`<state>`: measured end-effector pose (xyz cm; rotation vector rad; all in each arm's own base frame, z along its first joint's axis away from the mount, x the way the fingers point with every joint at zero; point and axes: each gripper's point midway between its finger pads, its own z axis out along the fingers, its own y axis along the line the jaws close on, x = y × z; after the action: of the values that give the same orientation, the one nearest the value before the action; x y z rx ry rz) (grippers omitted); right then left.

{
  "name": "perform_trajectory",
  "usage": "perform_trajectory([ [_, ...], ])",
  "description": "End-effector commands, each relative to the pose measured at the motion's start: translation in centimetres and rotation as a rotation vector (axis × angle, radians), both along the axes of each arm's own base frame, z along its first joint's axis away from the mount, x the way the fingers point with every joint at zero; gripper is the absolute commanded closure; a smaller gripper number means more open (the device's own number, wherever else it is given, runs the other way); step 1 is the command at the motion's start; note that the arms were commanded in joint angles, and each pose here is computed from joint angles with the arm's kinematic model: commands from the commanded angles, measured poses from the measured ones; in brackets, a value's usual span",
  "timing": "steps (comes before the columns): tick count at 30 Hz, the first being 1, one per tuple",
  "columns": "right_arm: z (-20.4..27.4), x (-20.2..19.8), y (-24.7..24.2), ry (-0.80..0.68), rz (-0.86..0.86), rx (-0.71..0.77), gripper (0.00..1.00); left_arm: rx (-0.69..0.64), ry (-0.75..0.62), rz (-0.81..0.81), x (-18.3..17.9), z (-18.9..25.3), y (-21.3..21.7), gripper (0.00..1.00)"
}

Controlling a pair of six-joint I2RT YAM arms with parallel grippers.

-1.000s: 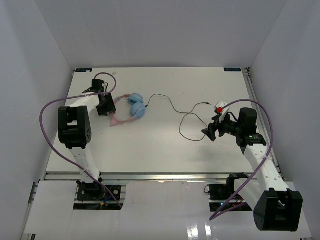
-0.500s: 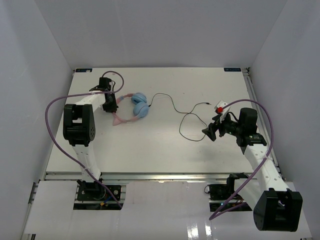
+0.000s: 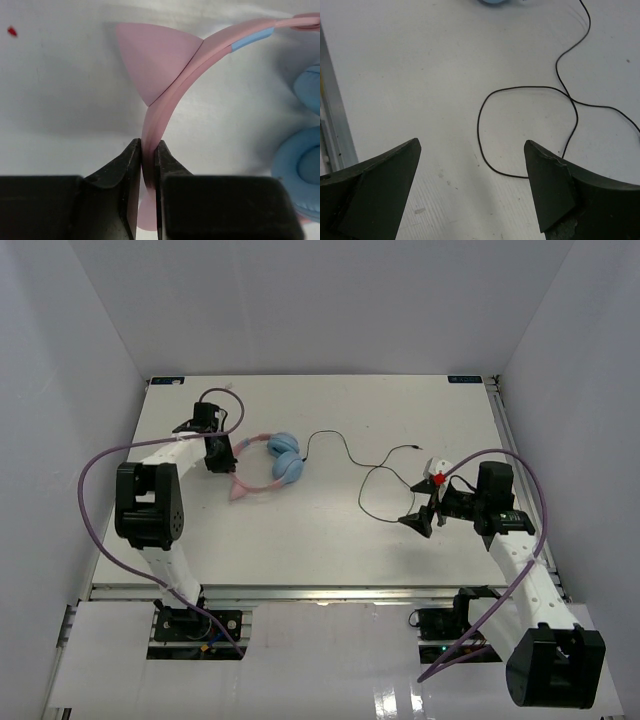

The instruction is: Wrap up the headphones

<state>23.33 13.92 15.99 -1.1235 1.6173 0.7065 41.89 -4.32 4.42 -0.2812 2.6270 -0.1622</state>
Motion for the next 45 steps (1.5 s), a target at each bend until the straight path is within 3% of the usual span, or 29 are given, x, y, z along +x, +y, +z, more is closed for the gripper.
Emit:
perform_trajectory([
  [1,1.4,-4.2,1.9,-0.151,0.288,0.047,0.1,-0.176,-0.219,-0.07,-1.1,9.5,-3.4,1.0],
  [5,3.8,-3.2,2.0,-0.231,0.332,0.034,0.1,-0.246,-0.314,-0.106,-4.3,13.6,-4.5,1.0],
  [10,8.5,1.5,2.7,-0.249,0.248,0.031,0.1,-0.334,-0.384,-0.157,-9.1,16.2,-6.0,1.0],
  [12,11.8,3.2,3.4,-0.326,0.232,0.047,0.1,-0.373,-0.395,-0.177,-10.7,16.9,-6.6,1.0],
  [18,16.8,5.1,6.2,-0.298,0.218,0.14,0.1,-0.492,-0.434,-0.254,-14.1,20.0,-8.6,1.0],
  [31,14.8,4.1,10.1,-0.036,0.284,0.316,0.1,-0.62,-0.471,-0.315,-17.2,24.4,-10.5,1.0],
  [45,9.2,1.7,13.6,0.112,0.355,0.289,0.05,-0.705,-0.492,-0.342,-19.0,27.3,-11.8,1.0],
])
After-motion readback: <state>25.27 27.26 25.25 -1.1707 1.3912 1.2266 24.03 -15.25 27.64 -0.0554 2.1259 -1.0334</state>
